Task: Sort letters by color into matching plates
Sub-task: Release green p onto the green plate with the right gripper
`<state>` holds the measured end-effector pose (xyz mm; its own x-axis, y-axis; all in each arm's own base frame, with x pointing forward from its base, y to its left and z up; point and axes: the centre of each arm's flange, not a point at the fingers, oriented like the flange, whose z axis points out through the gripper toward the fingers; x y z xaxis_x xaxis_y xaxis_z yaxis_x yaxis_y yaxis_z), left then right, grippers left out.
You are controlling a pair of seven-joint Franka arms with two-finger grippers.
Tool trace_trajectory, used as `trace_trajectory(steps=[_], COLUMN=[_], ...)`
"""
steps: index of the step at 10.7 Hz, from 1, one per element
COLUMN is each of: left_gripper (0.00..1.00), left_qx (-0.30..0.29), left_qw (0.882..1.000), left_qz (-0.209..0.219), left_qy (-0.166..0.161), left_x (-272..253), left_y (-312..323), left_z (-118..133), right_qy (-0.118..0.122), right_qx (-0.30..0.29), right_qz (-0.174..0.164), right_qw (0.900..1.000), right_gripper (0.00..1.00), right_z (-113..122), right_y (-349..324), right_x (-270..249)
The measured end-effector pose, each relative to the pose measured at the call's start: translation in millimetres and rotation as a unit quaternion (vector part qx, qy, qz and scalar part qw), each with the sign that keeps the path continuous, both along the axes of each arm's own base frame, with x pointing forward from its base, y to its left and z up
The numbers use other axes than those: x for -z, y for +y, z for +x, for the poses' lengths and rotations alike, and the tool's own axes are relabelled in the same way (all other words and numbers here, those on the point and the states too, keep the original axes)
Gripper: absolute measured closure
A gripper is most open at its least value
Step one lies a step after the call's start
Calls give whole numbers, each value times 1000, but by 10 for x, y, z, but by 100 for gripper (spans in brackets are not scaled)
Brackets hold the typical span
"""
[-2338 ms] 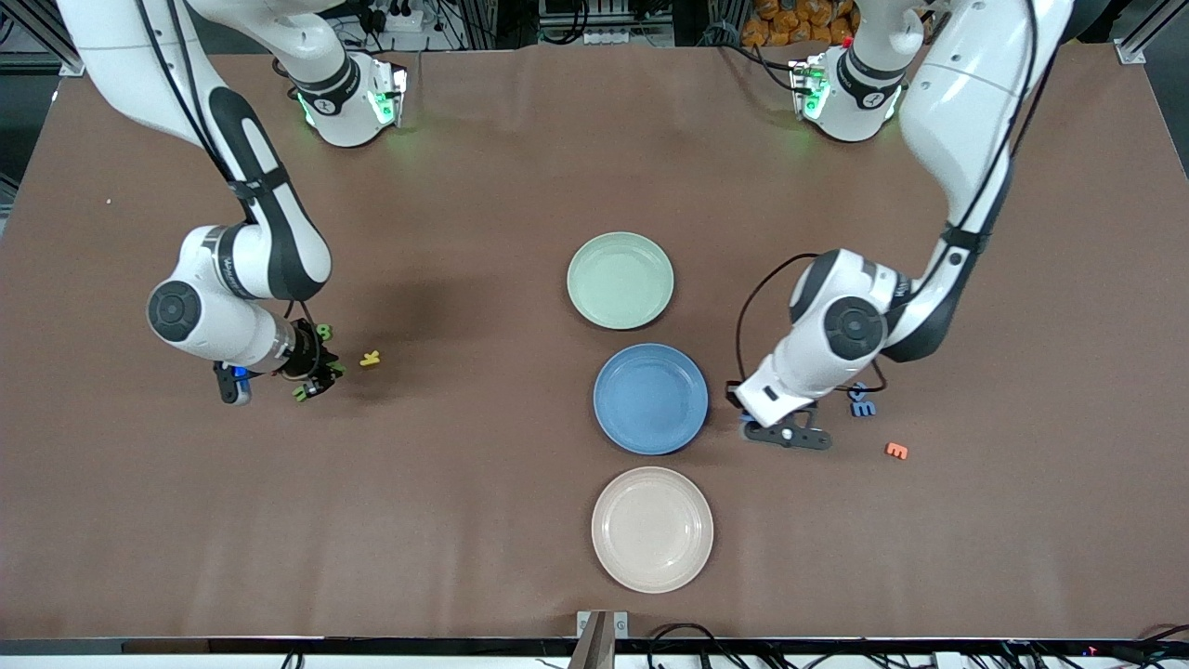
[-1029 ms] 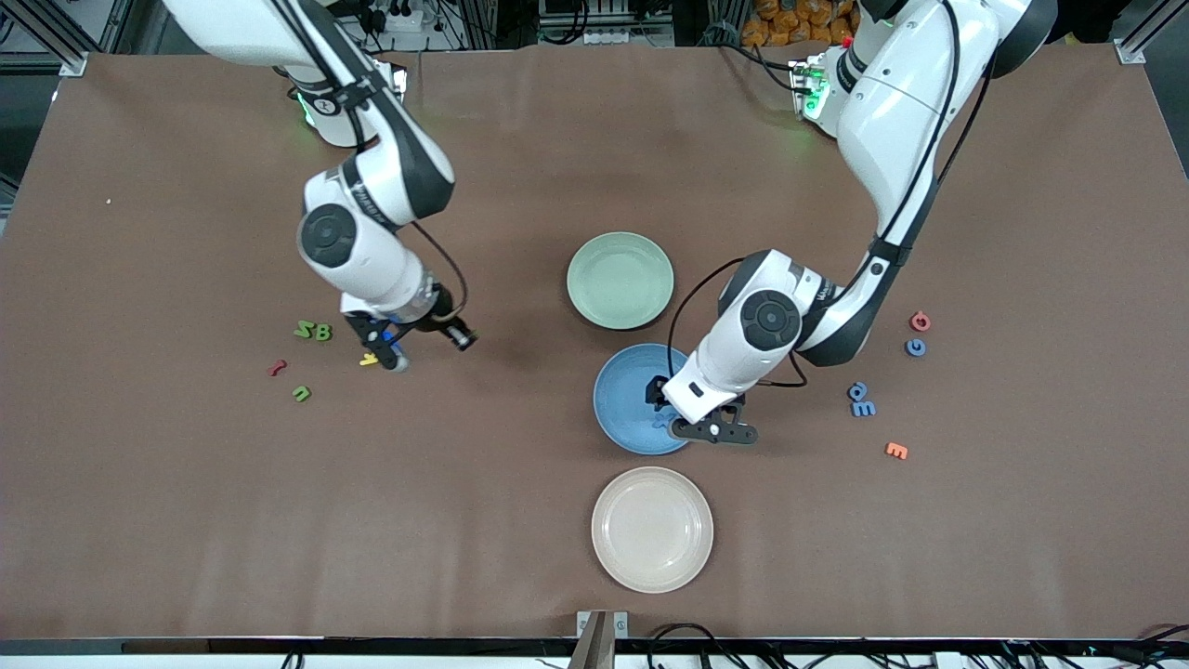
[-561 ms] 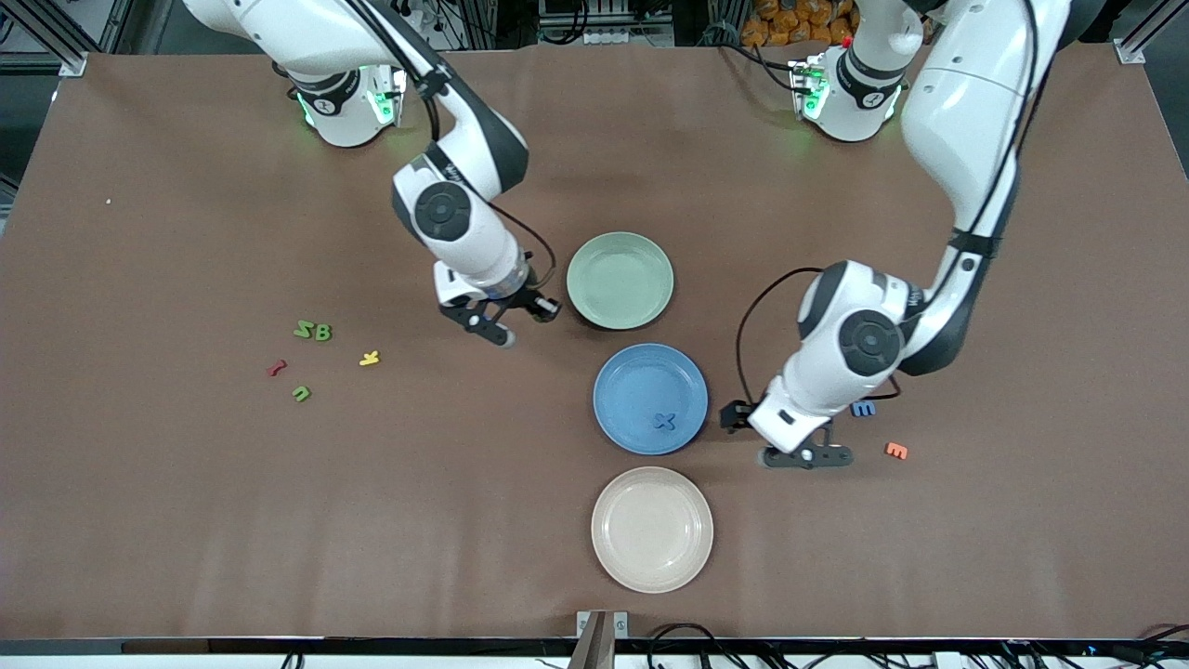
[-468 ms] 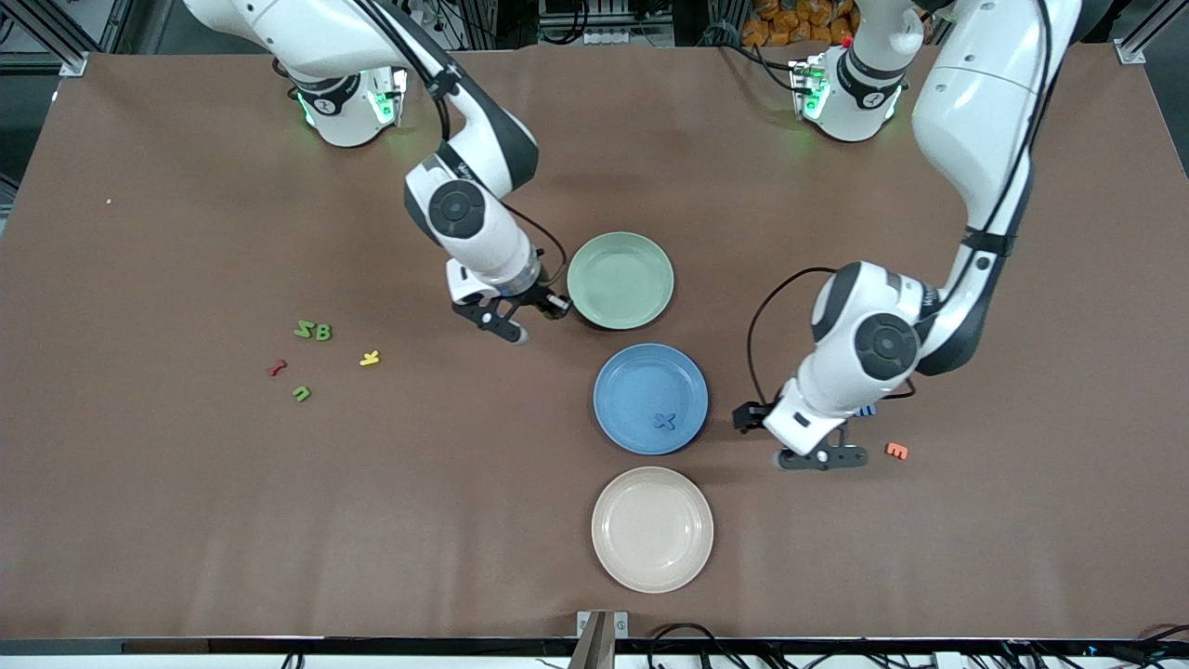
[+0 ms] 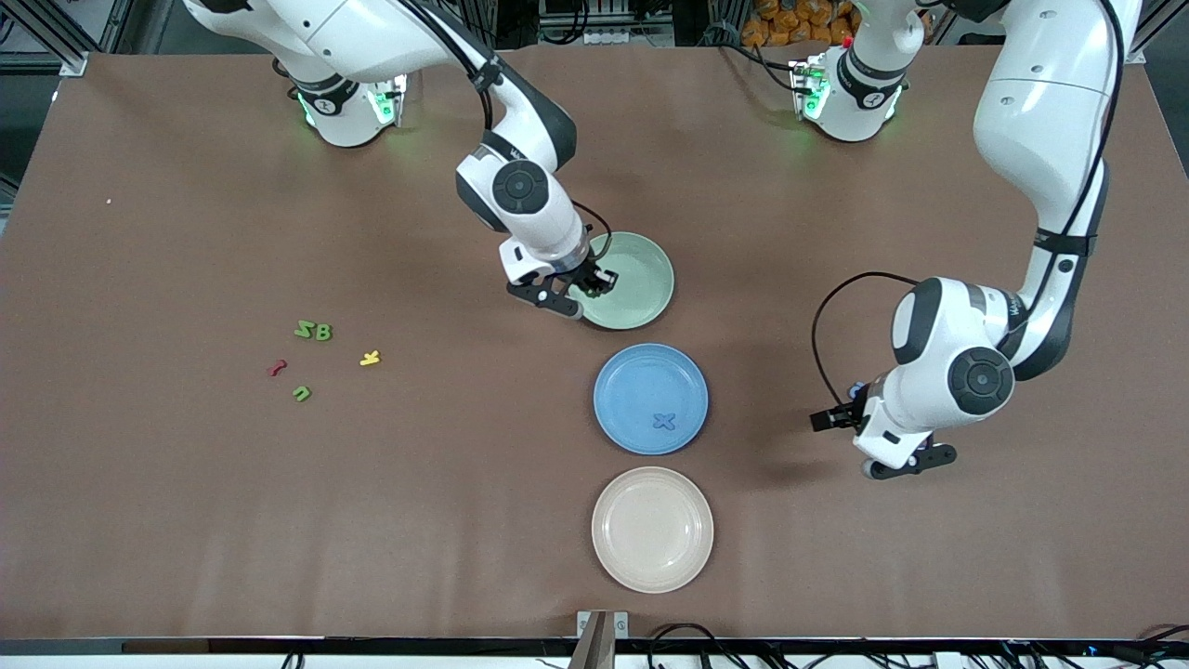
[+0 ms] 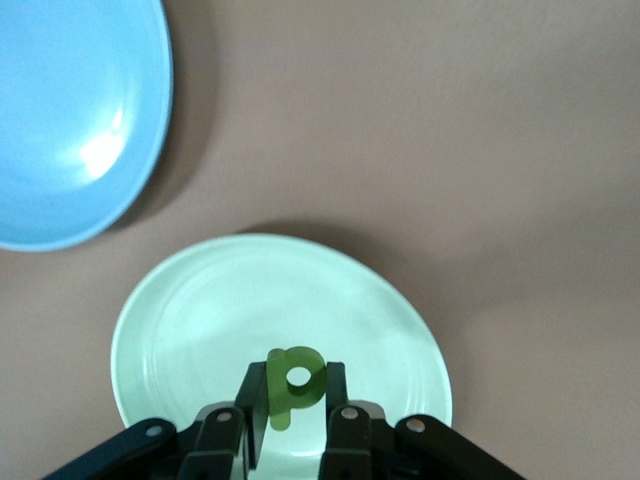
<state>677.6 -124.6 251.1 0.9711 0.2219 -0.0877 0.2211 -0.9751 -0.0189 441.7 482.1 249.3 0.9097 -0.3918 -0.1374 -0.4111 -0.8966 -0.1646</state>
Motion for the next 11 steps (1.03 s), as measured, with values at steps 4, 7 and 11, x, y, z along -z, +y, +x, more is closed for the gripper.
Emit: trace_trajectory(steps=[4,7,11], left_gripper=[0,0,0], left_qx=[-6,-46,-40], left_qw=[999,998,998], left_qz=[52,45,34], left_qy=[14,-3,-23], left_x=[321,542,753], left_y=[352,367,533], left_z=[-141,-258,-381], right_qy=[14,15,5], right_qx=[-23,-22,-2], right_qz=[0,0,4], right_qw=[1000,1000,1000], right_gripper=[70,33,0], right_z=[-230,-215,58], right_y=[179,171,7], right_x=[129,141,-114])
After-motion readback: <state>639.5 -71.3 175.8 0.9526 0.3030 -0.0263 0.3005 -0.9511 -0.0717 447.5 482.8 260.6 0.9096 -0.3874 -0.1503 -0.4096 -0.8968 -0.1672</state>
